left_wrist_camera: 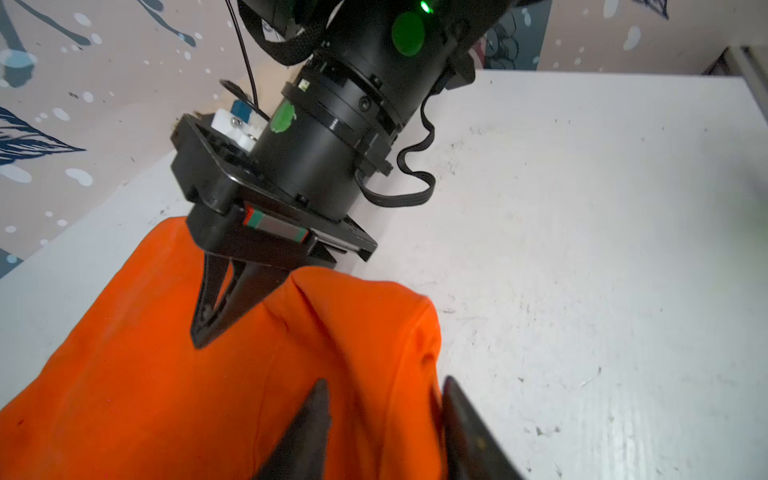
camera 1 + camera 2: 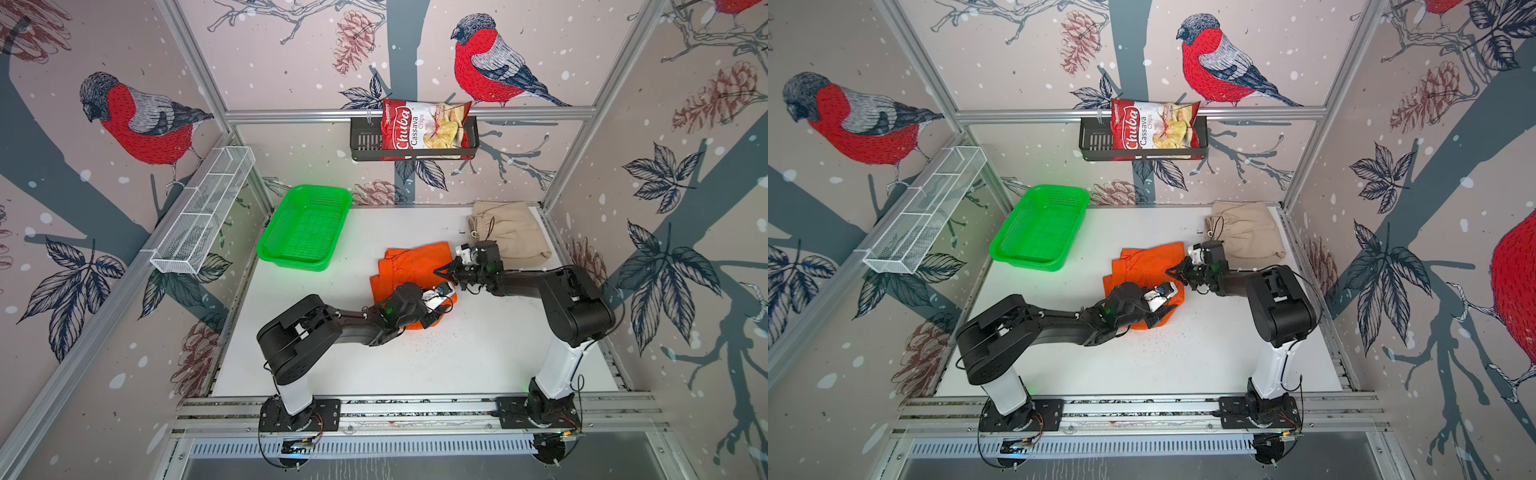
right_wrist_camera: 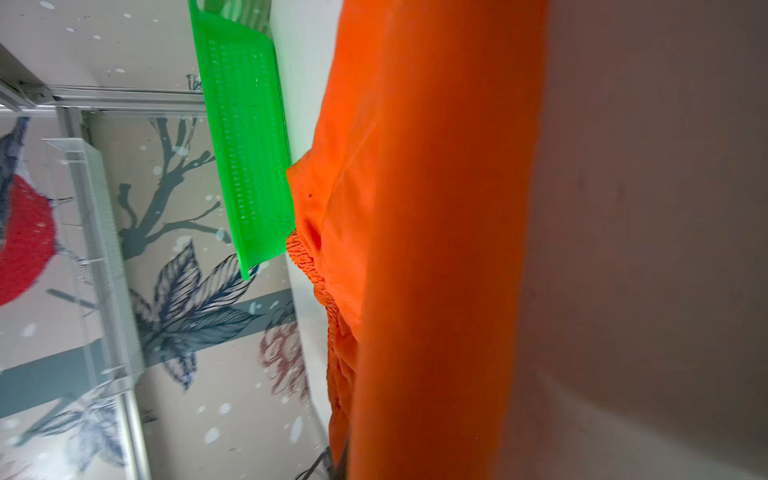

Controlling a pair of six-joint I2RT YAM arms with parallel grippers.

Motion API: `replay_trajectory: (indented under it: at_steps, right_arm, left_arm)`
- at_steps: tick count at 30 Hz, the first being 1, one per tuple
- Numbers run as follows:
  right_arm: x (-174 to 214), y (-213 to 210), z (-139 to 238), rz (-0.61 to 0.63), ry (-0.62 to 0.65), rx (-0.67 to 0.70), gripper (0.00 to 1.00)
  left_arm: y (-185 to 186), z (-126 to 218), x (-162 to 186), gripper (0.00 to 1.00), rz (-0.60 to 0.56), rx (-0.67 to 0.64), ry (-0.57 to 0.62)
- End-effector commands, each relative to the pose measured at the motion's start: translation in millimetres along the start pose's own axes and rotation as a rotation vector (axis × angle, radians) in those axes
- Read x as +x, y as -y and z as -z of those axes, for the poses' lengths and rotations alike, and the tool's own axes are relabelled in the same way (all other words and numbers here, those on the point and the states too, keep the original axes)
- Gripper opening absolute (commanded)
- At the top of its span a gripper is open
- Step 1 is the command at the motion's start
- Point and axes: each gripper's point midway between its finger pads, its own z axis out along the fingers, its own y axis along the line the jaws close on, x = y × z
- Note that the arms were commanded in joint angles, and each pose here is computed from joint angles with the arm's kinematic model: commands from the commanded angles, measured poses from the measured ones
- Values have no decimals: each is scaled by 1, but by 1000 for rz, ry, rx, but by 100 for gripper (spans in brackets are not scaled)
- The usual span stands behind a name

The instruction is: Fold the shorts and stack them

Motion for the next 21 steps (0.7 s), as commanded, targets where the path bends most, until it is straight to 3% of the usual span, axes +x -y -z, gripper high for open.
replay_trajectory:
  at_steps: [1,5,10,16,21]
  right_arm:
    - [-10,31,22,226,-9,290,1]
    - [-45,33,47,424,7,506,0]
    - [-85,21,58,586,30,593,0]
    - [-132,-16,71,721,107,589,0]
    - [-165,-35,89,728,163,546,0]
  left_arm:
    - [-26,14,-10,58,68,-144,14]
    - [-41,37,-16,59,86,-233,25]
    - [-51,55,-10,59,94,-288,8]
    - [-59,69,-3,59,121,-320,1]
    - [-65,78,-3,59,137,-343,11]
